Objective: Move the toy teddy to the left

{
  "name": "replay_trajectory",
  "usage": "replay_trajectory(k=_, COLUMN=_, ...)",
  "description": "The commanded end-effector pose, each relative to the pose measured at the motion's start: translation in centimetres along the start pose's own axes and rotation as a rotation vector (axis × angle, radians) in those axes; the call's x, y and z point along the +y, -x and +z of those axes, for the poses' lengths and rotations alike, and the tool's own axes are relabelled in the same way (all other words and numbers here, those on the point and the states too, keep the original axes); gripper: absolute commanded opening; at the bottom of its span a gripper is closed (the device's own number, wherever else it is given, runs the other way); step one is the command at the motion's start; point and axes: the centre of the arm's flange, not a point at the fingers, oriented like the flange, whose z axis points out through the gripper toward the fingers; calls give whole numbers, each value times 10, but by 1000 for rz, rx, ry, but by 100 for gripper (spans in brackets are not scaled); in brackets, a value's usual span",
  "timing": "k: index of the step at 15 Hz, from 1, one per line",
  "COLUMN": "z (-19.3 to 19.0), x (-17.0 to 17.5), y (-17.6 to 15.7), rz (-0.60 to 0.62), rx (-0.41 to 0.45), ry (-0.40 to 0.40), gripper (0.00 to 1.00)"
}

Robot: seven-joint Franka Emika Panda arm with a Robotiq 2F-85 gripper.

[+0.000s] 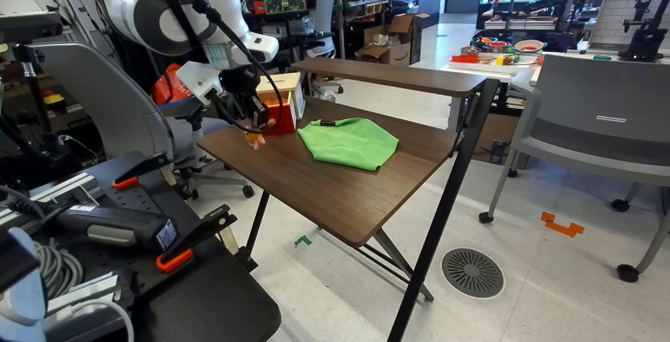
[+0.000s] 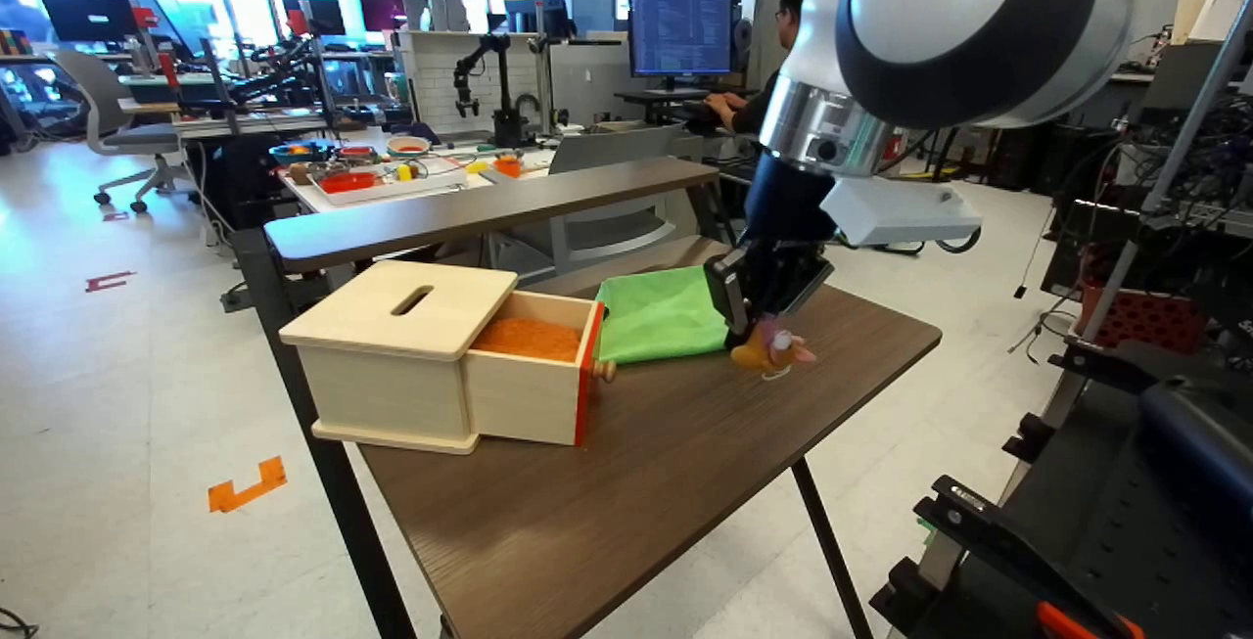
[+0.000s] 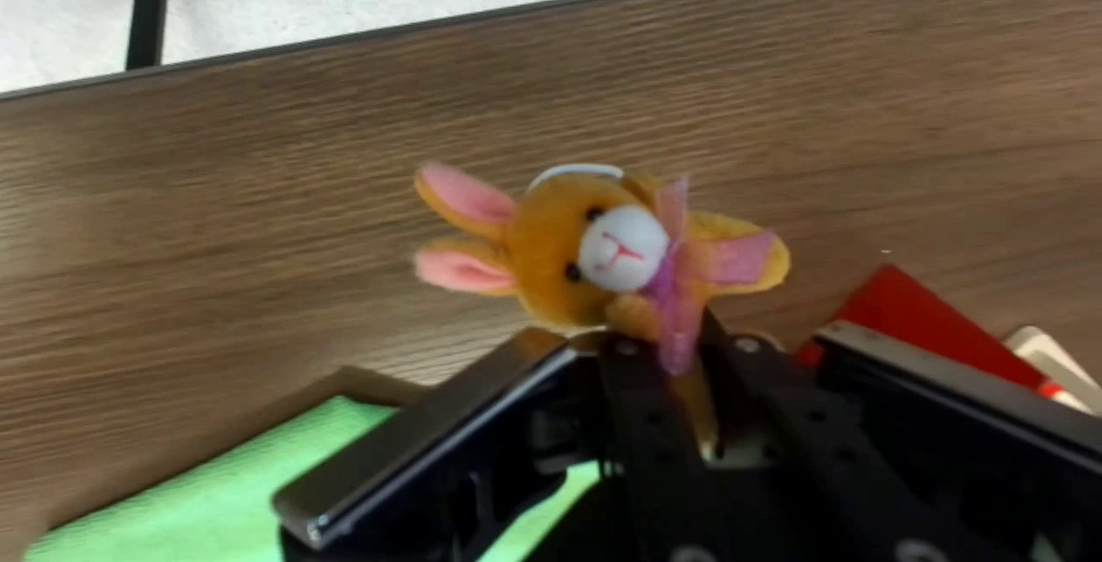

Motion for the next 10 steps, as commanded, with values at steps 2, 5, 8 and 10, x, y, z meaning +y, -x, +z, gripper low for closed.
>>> replay_trajectory(k=2, z=-3, x=-61, y=4, rz=-43, rx=27, ry=-119, gripper=3)
replay_trajectory(k=5, z=6, x=-103, y=11, rz=-92, rx=13, ry=-169, gripper=3)
replay_trajectory(k=8, z=17, x=-130, y=17, rz=-130, rx=14, ry=-193, gripper=3)
replay_trajectory(k=10, z=30, x=-141, y=18, rz=-142, rx=17, ry=-197, gripper=3)
